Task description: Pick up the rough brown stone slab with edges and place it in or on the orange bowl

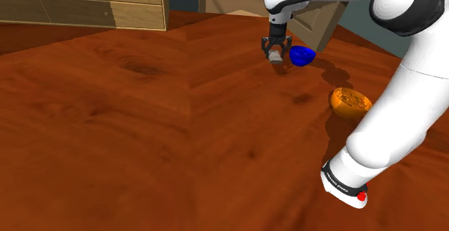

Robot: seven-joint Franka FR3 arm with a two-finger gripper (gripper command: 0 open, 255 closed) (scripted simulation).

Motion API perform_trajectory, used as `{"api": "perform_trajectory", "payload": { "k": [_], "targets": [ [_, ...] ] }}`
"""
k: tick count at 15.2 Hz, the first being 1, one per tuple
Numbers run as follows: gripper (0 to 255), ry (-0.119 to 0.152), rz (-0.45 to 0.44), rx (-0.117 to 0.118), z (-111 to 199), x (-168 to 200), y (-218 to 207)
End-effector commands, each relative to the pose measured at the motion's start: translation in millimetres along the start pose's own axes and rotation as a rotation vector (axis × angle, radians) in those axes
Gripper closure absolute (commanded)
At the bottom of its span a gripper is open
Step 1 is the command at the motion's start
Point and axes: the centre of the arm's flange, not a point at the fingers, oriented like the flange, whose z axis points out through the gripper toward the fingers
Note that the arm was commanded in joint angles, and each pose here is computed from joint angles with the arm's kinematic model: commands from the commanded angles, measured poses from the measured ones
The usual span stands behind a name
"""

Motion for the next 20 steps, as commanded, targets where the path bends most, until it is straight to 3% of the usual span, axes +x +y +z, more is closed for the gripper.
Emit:
{"api": "perform_trajectory", "payload": {
  "k": [1,20],
  "targets": [
    [255,0.000,0.000,0.000,4,-7,21],
    [255,0.000,0.000,0.000,47,-110,246]
  ]
}}
